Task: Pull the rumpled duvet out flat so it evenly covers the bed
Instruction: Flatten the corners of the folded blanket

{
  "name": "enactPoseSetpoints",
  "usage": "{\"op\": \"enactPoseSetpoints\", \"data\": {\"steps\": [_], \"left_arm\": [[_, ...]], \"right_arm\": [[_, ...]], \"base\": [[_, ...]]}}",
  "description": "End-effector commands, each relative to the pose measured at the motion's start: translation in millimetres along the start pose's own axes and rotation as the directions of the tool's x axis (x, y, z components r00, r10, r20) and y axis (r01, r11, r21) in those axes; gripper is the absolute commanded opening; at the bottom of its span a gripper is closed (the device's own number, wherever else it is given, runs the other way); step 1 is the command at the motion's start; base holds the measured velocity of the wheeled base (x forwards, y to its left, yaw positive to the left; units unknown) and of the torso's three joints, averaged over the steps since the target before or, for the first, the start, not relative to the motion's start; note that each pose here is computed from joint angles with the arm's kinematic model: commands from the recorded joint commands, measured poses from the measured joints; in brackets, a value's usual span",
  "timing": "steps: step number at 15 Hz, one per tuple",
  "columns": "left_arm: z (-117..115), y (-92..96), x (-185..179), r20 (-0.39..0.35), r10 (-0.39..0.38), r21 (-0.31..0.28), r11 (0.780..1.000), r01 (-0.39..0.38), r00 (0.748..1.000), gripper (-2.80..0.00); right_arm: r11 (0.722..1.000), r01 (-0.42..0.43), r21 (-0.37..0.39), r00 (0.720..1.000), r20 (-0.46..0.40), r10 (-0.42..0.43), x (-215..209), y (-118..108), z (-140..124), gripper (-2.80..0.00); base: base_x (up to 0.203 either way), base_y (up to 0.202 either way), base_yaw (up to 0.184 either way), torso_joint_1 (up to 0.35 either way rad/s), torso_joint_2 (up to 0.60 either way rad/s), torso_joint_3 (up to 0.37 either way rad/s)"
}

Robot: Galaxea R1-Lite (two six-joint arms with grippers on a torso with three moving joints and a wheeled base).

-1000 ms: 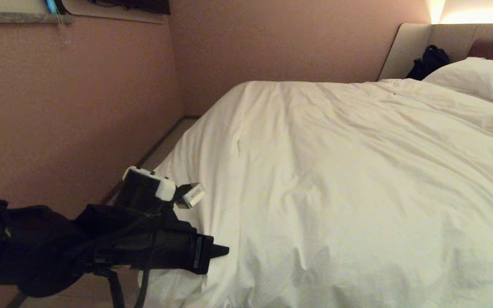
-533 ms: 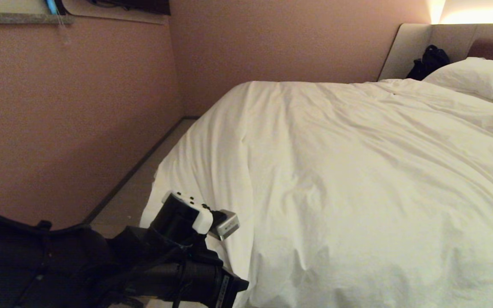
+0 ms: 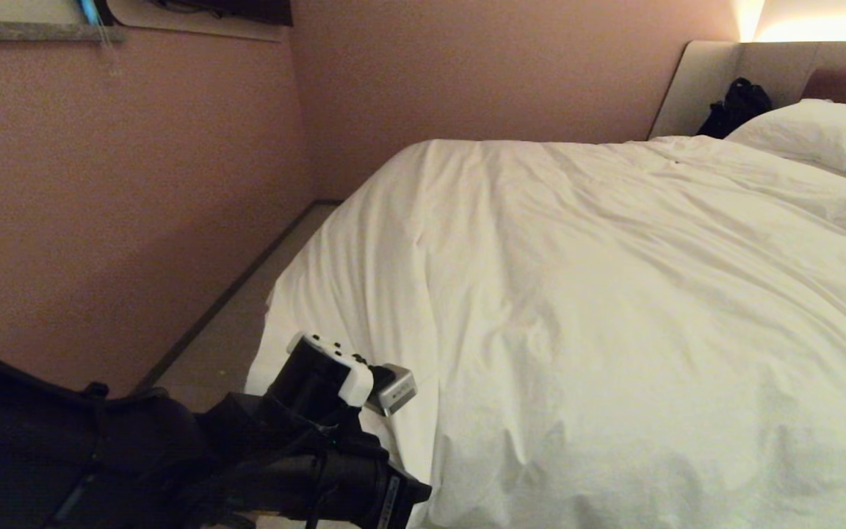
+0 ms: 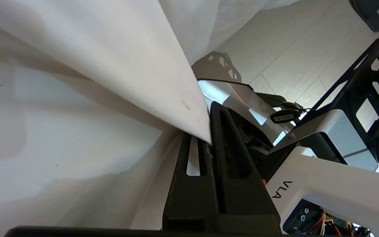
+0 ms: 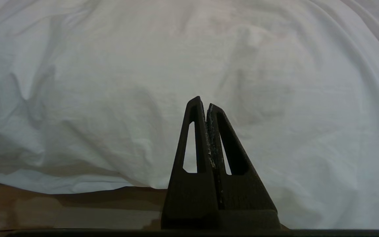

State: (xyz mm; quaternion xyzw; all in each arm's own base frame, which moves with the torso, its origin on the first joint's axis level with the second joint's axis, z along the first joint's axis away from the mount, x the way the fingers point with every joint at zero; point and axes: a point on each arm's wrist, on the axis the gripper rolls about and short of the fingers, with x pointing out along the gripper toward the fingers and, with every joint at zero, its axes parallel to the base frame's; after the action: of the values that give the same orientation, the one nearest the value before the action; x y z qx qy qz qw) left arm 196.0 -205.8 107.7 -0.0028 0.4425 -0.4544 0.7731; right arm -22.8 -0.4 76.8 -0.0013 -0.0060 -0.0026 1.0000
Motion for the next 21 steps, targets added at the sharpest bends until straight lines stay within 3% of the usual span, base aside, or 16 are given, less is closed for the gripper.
{"op": "enactPoseSetpoints", "data": {"steps": [1, 3, 5, 6, 9, 14, 16, 18, 20, 21], "left_arm": [[4, 3.3, 0, 0.030, 0.031, -0.012, 0.999, -0.031, 0.999, -2.80], [17, 17.3, 1, 0.147, 0.153, -0.092, 0.986, -0.140, 0.977, -2.80], [24, 29.8, 0, 0.178, 0.193, -0.150, 0.974, -0.167, 0.965, -2.80], [25, 33.9, -1, 0.183, 0.213, -0.165, 0.969, -0.183, 0.960, 0.00], [34, 31.0, -10, 0.236, 0.230, -0.220, 0.959, -0.179, 0.944, 0.00], [54, 17.4, -34, 0.350, 0.203, -0.244, 0.962, -0.120, 0.915, 0.00], [66, 15.0, -49, 0.431, 0.213, -0.275, 0.957, -0.097, 0.877, 0.00], [77, 15.7, -75, 0.516, 0.238, -0.300, 0.950, -0.087, 0.823, 0.00], [79, 24.7, -92, 0.557, 0.318, -0.345, 0.929, -0.134, 0.767, 0.00], [80, 30.9, -99, 0.573, 0.388, -0.379, 0.906, -0.186, 0.722, 0.00]], "right_arm": [[1.000, 0.000, 0.000, 1.000, 0.000, 0.000, 0, 0, 0, -2.80], [1.000, -0.001, 0.000, 1.000, 0.000, 0.001, 0, 0, 0, -2.80], [1.000, 0.000, 0.000, 1.000, 0.000, 0.000, 0, 0, 0, -2.80], [1.000, -0.001, 0.000, 1.000, 0.001, 0.001, 0, 0, 0, -2.80], [1.000, -0.001, 0.000, 1.000, 0.000, 0.001, 0, 0, 0, -2.80], [1.000, 0.000, 0.000, 1.000, 0.002, 0.000, 0, 0, 0, -2.80], [1.000, 0.000, 0.000, 1.000, 0.001, 0.000, 0, 0, 0, -2.80], [1.000, 0.001, 0.000, 1.000, 0.000, -0.001, 0, 0, 0, -2.80], [1.000, 0.000, 0.000, 1.000, 0.000, 0.000, 0, 0, 0, -2.80], [1.000, -0.001, 0.000, 1.000, 0.000, 0.001, 0, 0, 0, -2.80]], "base": [[0.000, 0.000, 0.000, 0.000, 0.00, 0.000], [0.000, 0.000, 0.000, 0.000, 0.00, 0.000], [0.000, 0.000, 0.000, 0.000, 0.00, 0.000], [0.000, 0.000, 0.000, 0.000, 0.00, 0.000], [0.000, 0.000, 0.000, 0.000, 0.00, 0.000], [0.000, 0.000, 0.000, 0.000, 0.00, 0.000], [0.000, 0.000, 0.000, 0.000, 0.00, 0.000], [0.000, 0.000, 0.000, 0.000, 0.00, 0.000], [0.000, 0.000, 0.000, 0.000, 0.00, 0.000], [0.000, 0.000, 0.000, 0.000, 0.00, 0.000]]}}
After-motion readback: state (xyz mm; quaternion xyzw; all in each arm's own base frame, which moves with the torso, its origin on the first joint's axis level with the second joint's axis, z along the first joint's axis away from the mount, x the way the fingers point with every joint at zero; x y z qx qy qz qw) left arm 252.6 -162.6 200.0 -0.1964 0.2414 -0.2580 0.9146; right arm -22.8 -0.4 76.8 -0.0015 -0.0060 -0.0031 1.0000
